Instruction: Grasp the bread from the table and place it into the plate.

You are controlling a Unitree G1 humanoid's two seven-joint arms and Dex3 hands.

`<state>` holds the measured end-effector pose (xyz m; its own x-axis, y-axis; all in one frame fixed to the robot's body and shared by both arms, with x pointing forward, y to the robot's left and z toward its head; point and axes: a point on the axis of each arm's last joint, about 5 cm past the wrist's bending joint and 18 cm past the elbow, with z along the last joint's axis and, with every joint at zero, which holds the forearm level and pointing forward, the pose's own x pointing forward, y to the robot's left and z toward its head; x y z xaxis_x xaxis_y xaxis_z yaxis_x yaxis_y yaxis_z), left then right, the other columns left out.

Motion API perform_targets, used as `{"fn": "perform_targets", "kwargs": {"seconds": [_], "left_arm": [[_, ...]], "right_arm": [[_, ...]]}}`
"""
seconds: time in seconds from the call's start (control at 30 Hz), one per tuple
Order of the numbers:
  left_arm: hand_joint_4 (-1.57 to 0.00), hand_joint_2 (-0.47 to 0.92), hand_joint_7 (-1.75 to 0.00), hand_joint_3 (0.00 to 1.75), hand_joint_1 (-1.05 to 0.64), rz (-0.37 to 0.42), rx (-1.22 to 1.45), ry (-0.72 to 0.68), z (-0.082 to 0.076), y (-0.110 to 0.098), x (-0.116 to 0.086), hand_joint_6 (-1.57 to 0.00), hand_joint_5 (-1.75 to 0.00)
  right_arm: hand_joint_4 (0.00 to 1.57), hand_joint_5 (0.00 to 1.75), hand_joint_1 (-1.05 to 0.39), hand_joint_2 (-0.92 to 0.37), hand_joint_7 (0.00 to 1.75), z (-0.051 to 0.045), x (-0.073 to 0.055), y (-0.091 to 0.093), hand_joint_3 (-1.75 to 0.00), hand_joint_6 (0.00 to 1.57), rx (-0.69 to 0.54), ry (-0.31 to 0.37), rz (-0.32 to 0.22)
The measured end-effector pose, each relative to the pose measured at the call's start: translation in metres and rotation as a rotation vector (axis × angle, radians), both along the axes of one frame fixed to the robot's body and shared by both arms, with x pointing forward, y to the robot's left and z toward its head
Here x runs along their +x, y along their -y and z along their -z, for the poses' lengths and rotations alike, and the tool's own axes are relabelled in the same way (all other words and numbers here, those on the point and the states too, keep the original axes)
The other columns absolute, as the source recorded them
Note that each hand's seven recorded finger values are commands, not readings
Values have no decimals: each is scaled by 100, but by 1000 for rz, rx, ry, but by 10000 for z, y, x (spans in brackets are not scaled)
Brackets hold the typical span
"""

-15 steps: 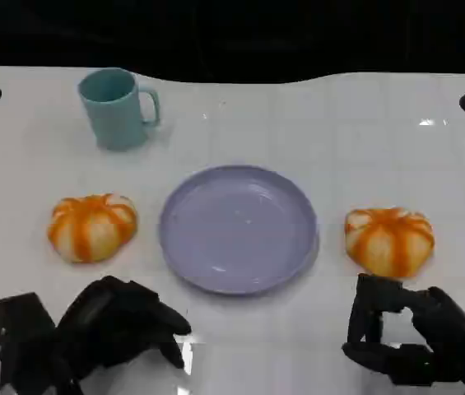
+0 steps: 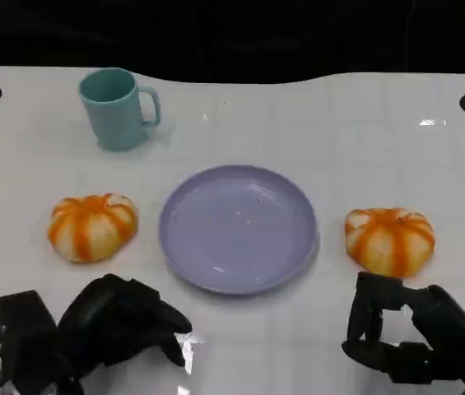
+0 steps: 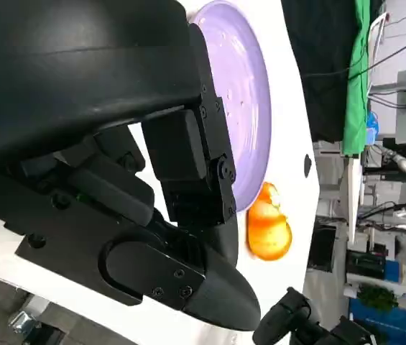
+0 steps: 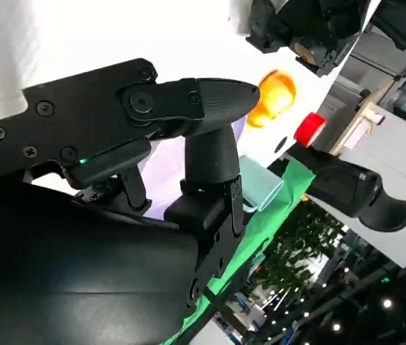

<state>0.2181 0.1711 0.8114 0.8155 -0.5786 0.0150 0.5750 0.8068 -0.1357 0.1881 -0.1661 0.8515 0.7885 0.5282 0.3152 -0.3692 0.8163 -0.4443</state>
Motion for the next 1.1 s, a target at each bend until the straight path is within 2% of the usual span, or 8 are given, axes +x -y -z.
{"fn": "perform_targets", "kwargs": {"seconds": [0.5,0.57,0.7,0.77,0.83,0.93,1.03,1.1], "left_arm": [[-124,86,-3,1,-105,-3,0,4,-2,-6,0,-157,-91],[-124,85,-3,0,-105,-3,1,5,-3,-6,0,-157,-91],[-123,86,-2,0,-105,-4,1,6,-2,-8,-2,-156,-91],[-123,86,-2,1,-105,-5,0,6,-1,-10,-2,-156,-91],[-123,87,-2,1,-105,-7,0,10,-3,-12,-3,-156,-92],[-124,86,-3,0,-105,-7,2,18,-7,-12,-2,-157,-92],[-123,85,-3,0,-105,-6,2,17,-6,-10,-4,-157,-93],[-123,84,-4,0,-105,-7,3,16,-2,-10,-9,-157,-93]], "right_arm": [[74,175,-47,-92,162,-8,2,-5,-30,64,-3,7,-1],[69,175,-49,-92,151,-18,5,-7,-31,62,-3,11,-1],[62,161,-50,-92,116,-98,34,-4,-29,61,-23,42,9],[54,147,-48,-92,88,-157,48,19,-23,57,-32,62,19],[52,144,-48,-92,81,-213,55,59,-21,56,-37,78,34],[40,111,-48,-92,43,-270,55,98,-16,52,-44,95,51],[34,86,-51,-92,23,-349,63,146,-15,50,-100,139,69],[34,79,-52,-92,17,-395,71,180,-15,50,-147,152,101]]}}
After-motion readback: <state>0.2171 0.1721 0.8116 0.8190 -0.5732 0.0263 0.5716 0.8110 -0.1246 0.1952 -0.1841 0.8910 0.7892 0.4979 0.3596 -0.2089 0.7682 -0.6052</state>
